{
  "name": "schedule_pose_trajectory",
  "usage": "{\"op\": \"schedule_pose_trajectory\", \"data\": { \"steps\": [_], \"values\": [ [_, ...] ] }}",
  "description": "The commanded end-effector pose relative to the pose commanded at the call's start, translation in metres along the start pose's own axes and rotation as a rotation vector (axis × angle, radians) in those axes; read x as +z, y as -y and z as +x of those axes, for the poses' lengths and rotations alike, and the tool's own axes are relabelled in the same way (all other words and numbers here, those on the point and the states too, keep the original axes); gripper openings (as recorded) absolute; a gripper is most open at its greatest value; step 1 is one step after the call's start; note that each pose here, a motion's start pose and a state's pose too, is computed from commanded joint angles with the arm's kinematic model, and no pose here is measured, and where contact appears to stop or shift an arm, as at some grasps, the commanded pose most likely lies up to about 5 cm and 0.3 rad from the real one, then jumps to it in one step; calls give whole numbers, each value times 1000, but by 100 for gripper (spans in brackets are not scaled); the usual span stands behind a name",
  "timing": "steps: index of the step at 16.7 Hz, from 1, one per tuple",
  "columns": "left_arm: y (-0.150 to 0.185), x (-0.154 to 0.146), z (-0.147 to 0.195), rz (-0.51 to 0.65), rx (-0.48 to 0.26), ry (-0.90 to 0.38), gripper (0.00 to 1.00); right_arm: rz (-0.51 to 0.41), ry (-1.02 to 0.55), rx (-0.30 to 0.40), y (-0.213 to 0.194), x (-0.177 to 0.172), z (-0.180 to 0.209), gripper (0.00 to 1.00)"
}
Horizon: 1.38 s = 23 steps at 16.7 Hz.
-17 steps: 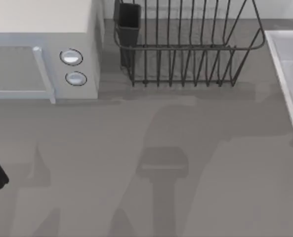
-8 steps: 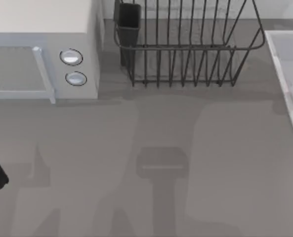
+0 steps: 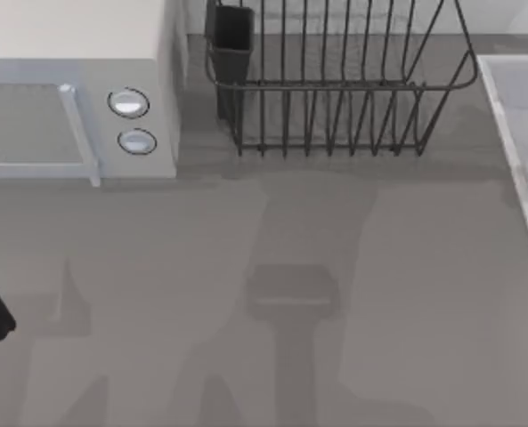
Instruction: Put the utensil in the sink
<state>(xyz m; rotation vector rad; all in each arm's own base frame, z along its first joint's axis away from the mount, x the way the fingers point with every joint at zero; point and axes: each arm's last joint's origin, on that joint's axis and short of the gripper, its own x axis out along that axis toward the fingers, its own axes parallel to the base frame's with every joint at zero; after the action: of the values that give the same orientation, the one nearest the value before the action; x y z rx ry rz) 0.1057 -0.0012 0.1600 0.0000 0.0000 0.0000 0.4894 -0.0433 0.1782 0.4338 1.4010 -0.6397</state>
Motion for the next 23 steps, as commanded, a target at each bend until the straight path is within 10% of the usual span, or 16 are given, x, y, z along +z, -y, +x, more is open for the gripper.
{"op": "schedule_pose_trajectory", "data": {
  "steps": [8, 21, 23],
  "values": [
    [0, 0, 0, 0, 0, 0, 100, -1, 4, 1, -1, -1, 27, 0],
    [0, 0, 0, 0, 0, 0, 100, -1, 4, 1, -1, -1, 27, 98],
    [0, 0, 0, 0, 0, 0, 100, -1, 4, 1, -1, -1, 27, 100]
  ]
}}
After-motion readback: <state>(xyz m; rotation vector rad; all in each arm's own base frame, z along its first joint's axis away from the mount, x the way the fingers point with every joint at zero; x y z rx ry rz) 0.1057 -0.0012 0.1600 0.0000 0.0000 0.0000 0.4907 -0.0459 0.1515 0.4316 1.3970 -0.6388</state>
